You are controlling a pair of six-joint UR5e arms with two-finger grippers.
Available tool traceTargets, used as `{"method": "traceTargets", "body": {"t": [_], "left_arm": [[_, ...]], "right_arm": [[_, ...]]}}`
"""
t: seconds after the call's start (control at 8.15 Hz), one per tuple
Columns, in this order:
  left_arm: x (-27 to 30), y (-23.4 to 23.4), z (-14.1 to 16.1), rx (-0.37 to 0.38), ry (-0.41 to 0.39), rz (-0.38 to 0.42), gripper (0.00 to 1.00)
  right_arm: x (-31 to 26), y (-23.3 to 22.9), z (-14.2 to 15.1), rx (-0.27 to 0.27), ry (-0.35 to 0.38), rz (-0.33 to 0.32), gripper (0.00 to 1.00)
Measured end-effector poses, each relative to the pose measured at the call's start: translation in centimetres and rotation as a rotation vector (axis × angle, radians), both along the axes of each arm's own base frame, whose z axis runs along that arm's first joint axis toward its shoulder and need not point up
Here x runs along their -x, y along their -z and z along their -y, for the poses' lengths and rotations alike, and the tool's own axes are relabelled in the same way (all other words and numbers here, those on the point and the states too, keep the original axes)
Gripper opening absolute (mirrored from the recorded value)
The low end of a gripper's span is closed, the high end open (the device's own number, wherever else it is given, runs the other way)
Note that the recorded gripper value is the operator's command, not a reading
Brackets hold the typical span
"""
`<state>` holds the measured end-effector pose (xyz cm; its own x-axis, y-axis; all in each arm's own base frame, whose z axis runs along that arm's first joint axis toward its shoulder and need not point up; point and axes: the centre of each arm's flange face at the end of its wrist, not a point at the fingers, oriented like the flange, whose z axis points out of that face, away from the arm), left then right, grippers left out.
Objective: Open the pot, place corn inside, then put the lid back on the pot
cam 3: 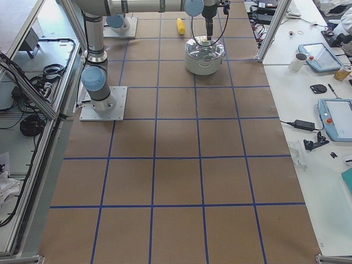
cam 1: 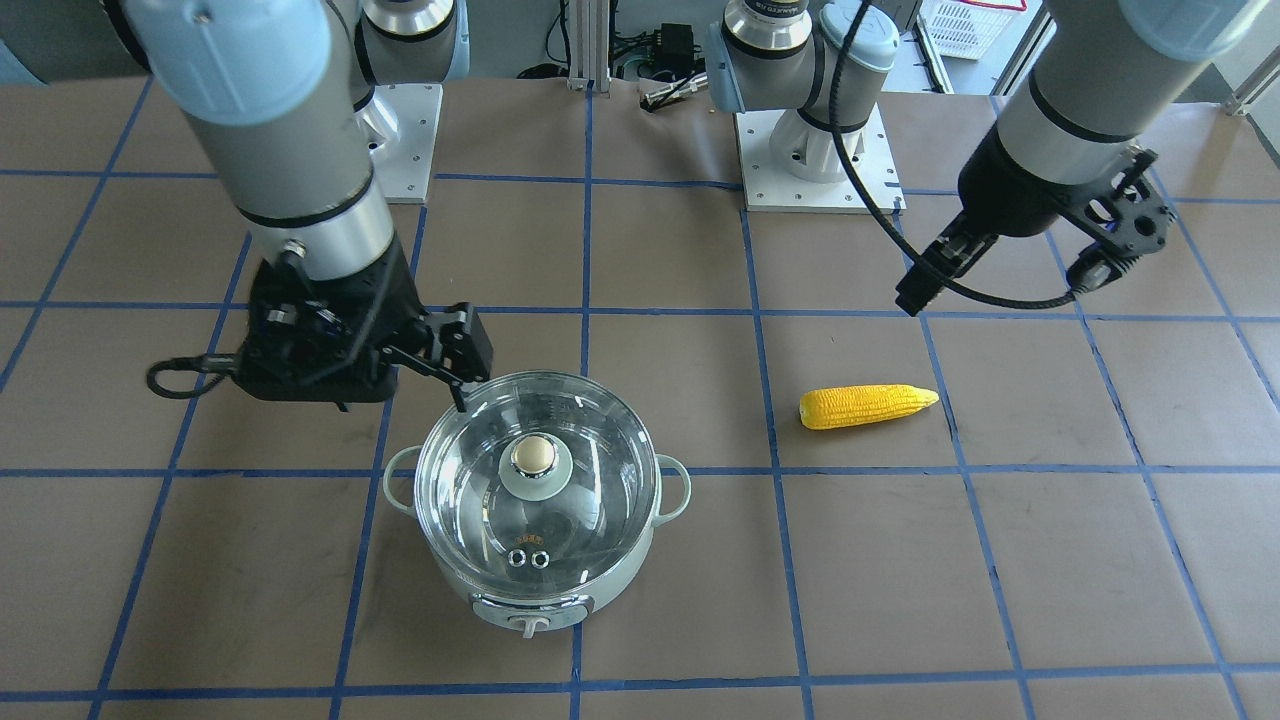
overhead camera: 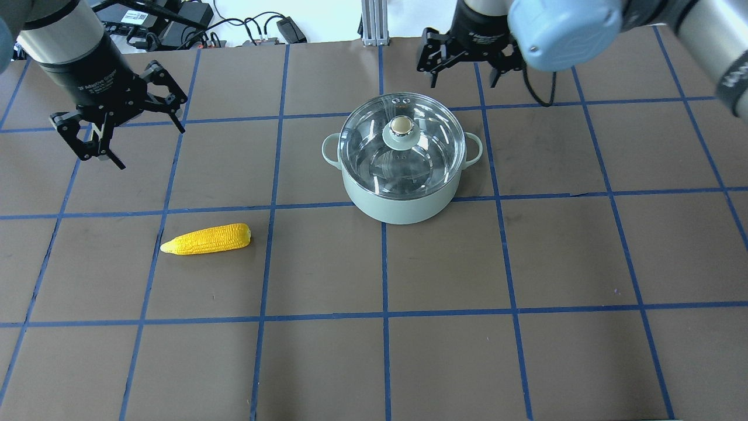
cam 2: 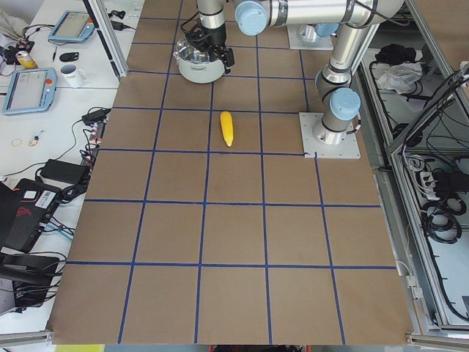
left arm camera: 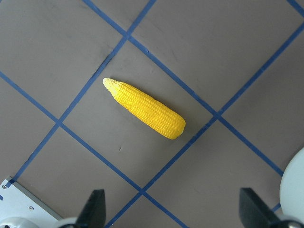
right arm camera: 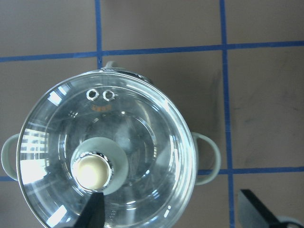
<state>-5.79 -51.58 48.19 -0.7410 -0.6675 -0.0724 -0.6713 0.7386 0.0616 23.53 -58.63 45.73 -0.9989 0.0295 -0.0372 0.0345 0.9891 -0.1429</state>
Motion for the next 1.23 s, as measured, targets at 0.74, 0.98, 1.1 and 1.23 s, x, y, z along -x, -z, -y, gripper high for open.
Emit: {"method": "traceTargets", "body": {"t": [0.74,0.98,1.1,1.23], "left_arm": [[-6.2,10.3,0.6,-0.109,-0.629,-0.04,1.0],[-6.4,14.0,0.0,-0.116,-0.79,-0.043,1.0],[-6.4,15.9,-0.5,-0.101,-0.833,-0.04,1.0],[-6.3,17.9,-1.0,-0.09,-0.856,-0.041,1.0]], "right_arm": [[-7.7,9.5,1.9,-0.009,0.009,-0.04,1.0],[-8.1,10.6,1.5,-0.018,0.021,-0.039,1.0],[-8.2,10.8,1.4,-0.02,0.028,-0.038,1.0],[-8.2,10.9,1.4,-0.021,0.031,-0.037,0.94]]}}
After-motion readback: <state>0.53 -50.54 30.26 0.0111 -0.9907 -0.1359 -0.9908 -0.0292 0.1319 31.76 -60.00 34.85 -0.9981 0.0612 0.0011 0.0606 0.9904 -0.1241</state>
